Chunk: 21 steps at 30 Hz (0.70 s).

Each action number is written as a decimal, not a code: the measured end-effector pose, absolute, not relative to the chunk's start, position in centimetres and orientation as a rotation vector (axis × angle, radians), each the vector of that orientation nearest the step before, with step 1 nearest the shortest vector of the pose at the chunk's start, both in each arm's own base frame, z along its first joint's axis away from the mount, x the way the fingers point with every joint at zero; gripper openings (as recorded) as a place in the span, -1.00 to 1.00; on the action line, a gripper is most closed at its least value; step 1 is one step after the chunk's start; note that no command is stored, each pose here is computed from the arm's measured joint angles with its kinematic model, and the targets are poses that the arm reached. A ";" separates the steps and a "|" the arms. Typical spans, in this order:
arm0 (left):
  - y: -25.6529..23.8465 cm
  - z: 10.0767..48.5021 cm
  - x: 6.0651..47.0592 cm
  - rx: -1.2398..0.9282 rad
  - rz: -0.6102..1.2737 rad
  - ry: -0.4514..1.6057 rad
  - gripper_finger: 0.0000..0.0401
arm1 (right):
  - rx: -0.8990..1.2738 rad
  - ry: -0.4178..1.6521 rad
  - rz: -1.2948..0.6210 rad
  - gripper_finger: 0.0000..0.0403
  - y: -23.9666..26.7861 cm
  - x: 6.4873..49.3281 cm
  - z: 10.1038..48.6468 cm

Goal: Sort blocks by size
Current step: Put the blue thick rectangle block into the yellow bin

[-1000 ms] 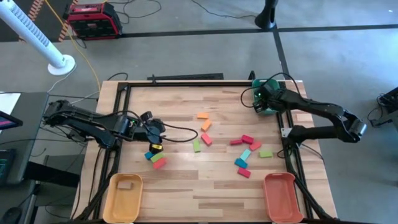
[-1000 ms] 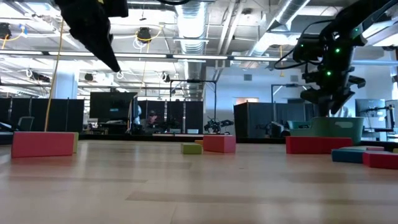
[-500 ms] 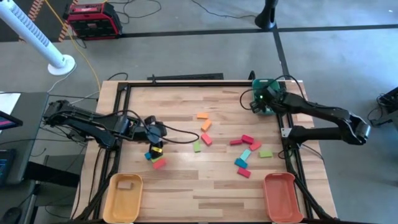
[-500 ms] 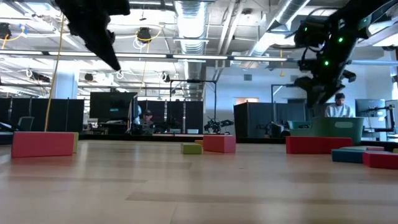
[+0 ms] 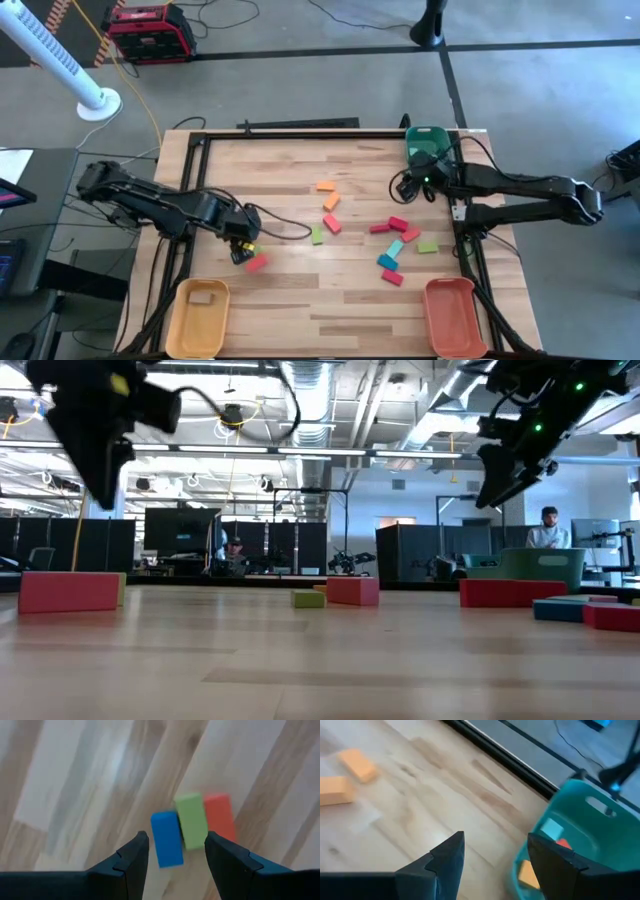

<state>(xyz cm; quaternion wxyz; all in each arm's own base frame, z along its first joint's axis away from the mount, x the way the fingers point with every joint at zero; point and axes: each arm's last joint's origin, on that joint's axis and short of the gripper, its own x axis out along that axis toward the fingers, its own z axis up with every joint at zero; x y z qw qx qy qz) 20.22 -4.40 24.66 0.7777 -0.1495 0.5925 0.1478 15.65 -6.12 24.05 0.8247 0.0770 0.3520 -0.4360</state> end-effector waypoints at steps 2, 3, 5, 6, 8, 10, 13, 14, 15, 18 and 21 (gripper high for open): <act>-4.8 23.7 20.4 -0.298 0.343 1.357 -0.08 | 0.152 0.741 -0.890 0.22 -5.5 15.9 24.1; -5.0 23.3 20.5 -0.283 0.354 1.393 -0.08 | 0.149 0.740 -0.876 0.22 -5.2 16.0 24.1; -5.4 22.4 20.7 -0.254 0.378 1.463 -0.08 | 0.138 0.735 -0.846 0.22 -4.7 16.2 24.1; -5.6 22.0 20.7 -0.239 0.387 1.492 -0.08 | 0.134 0.732 -0.833 0.22 -4.5 16.3 24.1; -6.1 21.2 21.0 -0.215 0.396 1.531 -0.08 | 0.126 0.723 -0.809 0.22 -4.1 16.5 24.2; -6.6 20.6 21.2 -0.197 0.398 1.553 -0.08 | 0.122 0.711 -0.792 0.22 -3.8 16.6 24.3; -7.2 19.8 21.4 -0.174 0.390 1.591 -0.08 | 0.116 0.701 -0.777 0.22 -3.5 16.8 24.3; -7.4 19.6 21.5 -0.174 0.384 1.602 -0.08 | 0.116 0.699 -0.772 0.22 -3.4 16.8 24.3; -7.5 19.4 21.6 -0.173 0.379 1.611 -0.08 | 0.116 0.698 -0.770 0.22 -3.4 16.8 24.3; -7.7 18.8 21.8 -0.171 0.379 1.632 -0.08 | 0.117 0.696 -0.763 0.22 -3.2 16.8 24.3; -7.8 18.1 21.8 -0.187 0.362 1.626 -0.08 | 0.116 0.695 -0.754 0.22 -3.0 16.9 24.3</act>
